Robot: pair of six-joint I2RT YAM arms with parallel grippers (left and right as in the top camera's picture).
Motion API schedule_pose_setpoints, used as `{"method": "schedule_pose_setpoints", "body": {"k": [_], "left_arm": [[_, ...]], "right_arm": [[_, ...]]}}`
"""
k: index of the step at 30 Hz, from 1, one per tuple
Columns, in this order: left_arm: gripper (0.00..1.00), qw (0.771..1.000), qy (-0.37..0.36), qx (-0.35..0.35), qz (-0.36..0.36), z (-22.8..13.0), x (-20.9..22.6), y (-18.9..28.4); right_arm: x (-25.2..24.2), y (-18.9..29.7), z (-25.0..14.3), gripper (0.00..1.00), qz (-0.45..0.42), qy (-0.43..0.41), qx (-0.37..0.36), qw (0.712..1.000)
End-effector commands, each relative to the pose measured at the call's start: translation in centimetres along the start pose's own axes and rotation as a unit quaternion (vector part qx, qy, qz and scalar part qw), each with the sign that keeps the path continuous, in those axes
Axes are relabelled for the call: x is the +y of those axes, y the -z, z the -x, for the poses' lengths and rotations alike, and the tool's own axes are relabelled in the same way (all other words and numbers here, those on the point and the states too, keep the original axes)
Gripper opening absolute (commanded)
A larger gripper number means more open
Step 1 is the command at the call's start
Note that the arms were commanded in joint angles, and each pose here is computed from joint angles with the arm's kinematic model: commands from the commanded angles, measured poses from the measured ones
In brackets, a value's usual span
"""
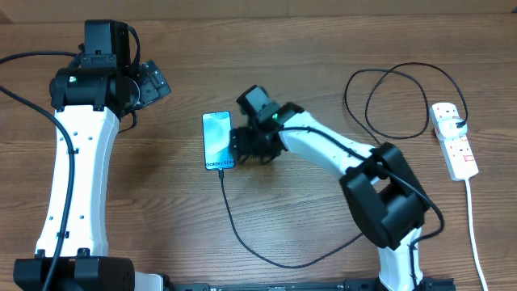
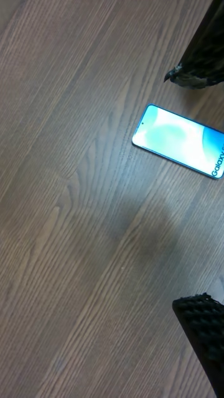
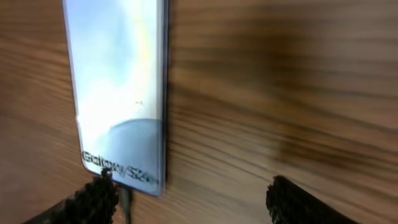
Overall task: Plug charger to phone and switch on socket
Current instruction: 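Release the phone and move the right gripper to the power strip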
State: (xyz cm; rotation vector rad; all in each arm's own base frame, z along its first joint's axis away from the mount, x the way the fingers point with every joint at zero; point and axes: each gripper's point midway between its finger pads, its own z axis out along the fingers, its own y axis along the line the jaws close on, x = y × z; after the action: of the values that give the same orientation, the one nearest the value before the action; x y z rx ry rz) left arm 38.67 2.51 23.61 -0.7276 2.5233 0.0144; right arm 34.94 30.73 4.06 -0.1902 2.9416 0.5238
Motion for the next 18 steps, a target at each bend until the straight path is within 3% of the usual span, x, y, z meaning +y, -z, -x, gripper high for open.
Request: {"method": "schedule_pose_setpoints", "body": {"k": [1,3,8,13,18], "left_arm": [[1.00,1.000,-0.002,-0.013,0.003,0.4,0.2,0.6],[1.00,1.000,-0.002,-0.013,0.003,0.4,0.2,0.6],[1.00,1.000,-0.002,-0.013,0.003,0.4,0.2,0.6],[1.00,1.000,-0.002,-0.013,0.003,0.4,0.2,0.6],[1.00,1.000,-0.002,-0.013,0.003,0.4,0.2,0.6]], "right_arm": [[-1.2,8.6,5.4,0.82,-0.028,0.003,-0.107,0.994],[-3.3,11.5,5.2,0.93,-0.046,-0.023,-0.102,0.993],[-10.1,18.7,4.3,0.96,-0.099,-0.100,-0.113,0.983],[-19.9,25.8,2.5,1.00,-0.199,-0.209,-0.154,0.945],[-28.6,29.0,0.3,1.00,-0.227,-0.328,-0.158,0.903]]}}
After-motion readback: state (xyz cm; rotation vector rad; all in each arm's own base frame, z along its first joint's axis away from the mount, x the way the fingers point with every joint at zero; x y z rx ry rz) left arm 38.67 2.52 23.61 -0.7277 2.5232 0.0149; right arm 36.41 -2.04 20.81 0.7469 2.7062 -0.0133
